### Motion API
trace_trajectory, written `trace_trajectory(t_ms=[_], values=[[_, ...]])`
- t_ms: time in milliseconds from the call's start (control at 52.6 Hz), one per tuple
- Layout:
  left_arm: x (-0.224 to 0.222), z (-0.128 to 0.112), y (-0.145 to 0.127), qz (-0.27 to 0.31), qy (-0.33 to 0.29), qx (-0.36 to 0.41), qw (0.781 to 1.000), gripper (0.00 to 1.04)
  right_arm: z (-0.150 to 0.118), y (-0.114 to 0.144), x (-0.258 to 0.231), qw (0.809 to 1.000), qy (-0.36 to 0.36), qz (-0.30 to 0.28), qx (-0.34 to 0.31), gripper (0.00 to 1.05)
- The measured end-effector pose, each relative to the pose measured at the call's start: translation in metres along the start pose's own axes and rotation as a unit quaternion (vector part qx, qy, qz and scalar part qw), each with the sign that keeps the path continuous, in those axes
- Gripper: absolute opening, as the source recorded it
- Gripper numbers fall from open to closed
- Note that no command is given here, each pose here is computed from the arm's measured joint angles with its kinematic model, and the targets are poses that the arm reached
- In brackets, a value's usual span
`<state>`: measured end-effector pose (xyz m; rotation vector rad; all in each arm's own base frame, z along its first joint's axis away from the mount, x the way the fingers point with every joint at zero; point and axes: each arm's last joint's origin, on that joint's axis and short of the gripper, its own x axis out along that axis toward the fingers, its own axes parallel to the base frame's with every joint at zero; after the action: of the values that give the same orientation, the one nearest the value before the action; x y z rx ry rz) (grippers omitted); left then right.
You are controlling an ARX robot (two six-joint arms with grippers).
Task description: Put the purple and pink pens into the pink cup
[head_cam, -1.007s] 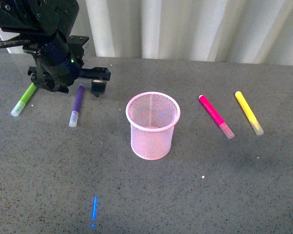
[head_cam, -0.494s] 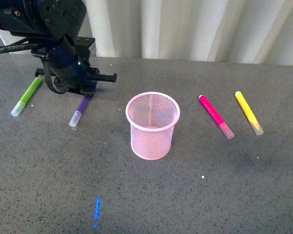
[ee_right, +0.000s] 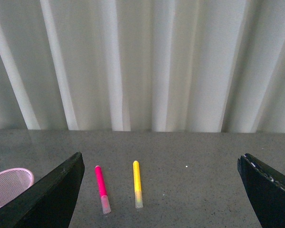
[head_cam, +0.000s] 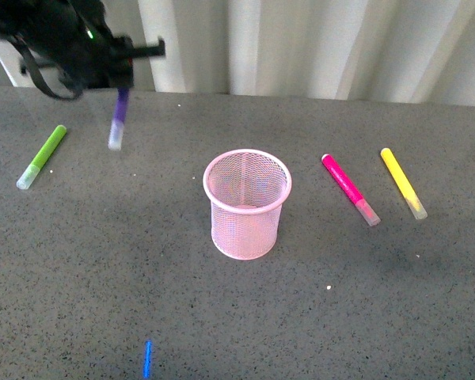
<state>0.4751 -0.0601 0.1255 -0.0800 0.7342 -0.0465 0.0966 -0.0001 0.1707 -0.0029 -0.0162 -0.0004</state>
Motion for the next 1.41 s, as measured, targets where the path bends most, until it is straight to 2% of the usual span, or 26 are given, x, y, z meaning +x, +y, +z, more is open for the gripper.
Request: trace_trajectory(t_ms=[76,190,285,380,494,703,912,1121,1406], values=[[-0.049,0.028,0.009,-0.004,-0.095,-0.017,0.995,0.13,0.000,0.000,0.000,1.000,0.000,0.000,0.000,0.98],[-0.106,0.036,0.016,-0.024,-0.171,-0.035,0.984,0.13,0.000,0.000,0.000,1.000,0.000,0.000,0.000,0.98],[-0.137,0.022,0.012,-0.042,-0.196,-0.037,0.979,0.13,0.000,0.000,0.000,1.000,0.000,0.000,0.000,0.98],[-0.161,-0.013,-0.006,-0.074,-0.206,-0.046,0.975,0.13,0.000,0.000,0.000,1.000,0.000,0.000,0.000,0.98],[-0.175,-0.040,-0.025,-0.100,-0.217,-0.056,0.969,0.13,0.000,0.000,0.000,1.000,0.000,0.000,0.000,0.98],[-0.179,-0.067,-0.054,-0.144,-0.244,-0.092,0.955,0.13,0.000,0.000,0.000,1.000,0.000,0.000,0.000,0.98],[-0.150,-0.089,-0.086,-0.168,-0.247,-0.141,0.944,0.13,0.000,0.000,0.000,1.000,0.000,0.000,0.000,0.98],[-0.128,-0.105,-0.103,-0.182,-0.238,-0.171,0.939,0.13,0.000,0.000,0.000,1.000,0.000,0.000,0.000,0.98],[-0.122,-0.112,-0.105,-0.188,-0.256,-0.200,0.927,0.13,0.000,0.000,0.000,1.000,0.000,0.000,0.000,0.98]])
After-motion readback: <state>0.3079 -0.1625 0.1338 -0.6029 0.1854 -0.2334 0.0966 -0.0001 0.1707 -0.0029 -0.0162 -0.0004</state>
